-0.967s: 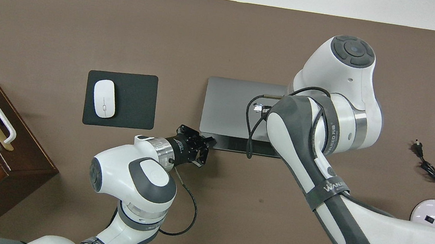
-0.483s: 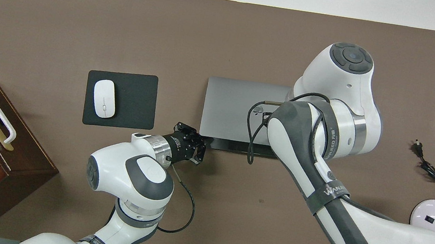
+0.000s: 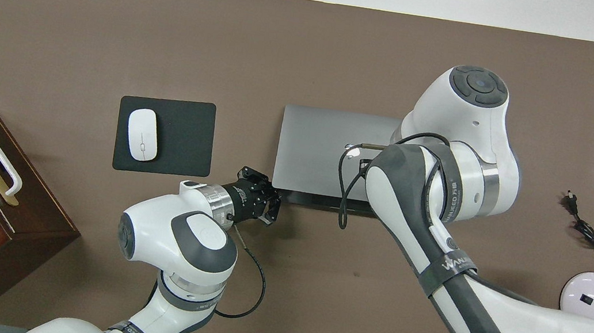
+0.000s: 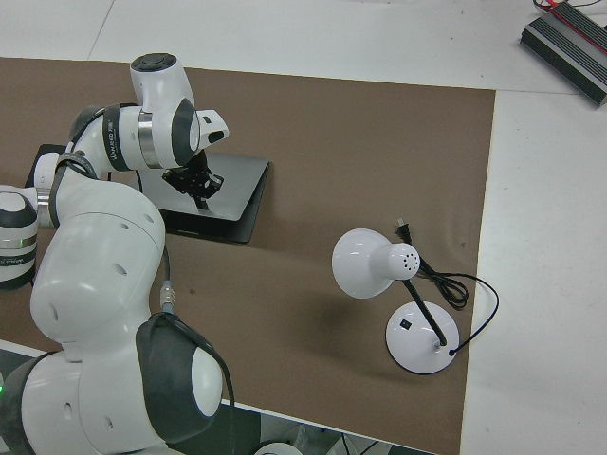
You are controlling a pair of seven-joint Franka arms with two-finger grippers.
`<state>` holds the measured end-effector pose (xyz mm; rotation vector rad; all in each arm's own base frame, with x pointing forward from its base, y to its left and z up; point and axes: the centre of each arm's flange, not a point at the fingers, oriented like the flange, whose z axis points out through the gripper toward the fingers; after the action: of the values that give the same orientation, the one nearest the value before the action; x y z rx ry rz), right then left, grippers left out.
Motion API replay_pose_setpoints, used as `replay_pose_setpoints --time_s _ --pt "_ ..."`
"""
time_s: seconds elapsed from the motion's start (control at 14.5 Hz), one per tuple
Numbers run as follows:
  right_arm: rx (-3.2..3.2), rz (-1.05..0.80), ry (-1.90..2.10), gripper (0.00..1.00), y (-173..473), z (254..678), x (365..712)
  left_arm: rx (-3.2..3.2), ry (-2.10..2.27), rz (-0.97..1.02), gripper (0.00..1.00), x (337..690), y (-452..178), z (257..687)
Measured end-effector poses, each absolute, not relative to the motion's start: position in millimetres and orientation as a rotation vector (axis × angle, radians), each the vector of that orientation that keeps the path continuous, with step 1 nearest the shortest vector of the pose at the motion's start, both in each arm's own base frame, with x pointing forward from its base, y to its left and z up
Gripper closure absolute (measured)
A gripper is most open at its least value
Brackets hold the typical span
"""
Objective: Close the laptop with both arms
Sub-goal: 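Press the lowered laptop screen down with the right gripper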
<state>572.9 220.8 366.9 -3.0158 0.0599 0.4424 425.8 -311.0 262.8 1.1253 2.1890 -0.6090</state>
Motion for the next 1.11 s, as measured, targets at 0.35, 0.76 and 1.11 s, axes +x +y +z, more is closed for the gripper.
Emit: replay_pose_setpoints --time_s 0.35,0.76,1.11 --pt "-3.017 0.452 0.063 0.99 220 361 570 1.131 2.185 -0.607 0.99 426 -311 263" --pt "-3.018 0.463 0.066 0.99 219 355 567 1.137 2.18 -0.604 0.99 425 -311 263" --pt "-3.018 0.462 0.067 0.99 218 354 566 1.136 2.181 -0.604 0.99 425 -311 262"
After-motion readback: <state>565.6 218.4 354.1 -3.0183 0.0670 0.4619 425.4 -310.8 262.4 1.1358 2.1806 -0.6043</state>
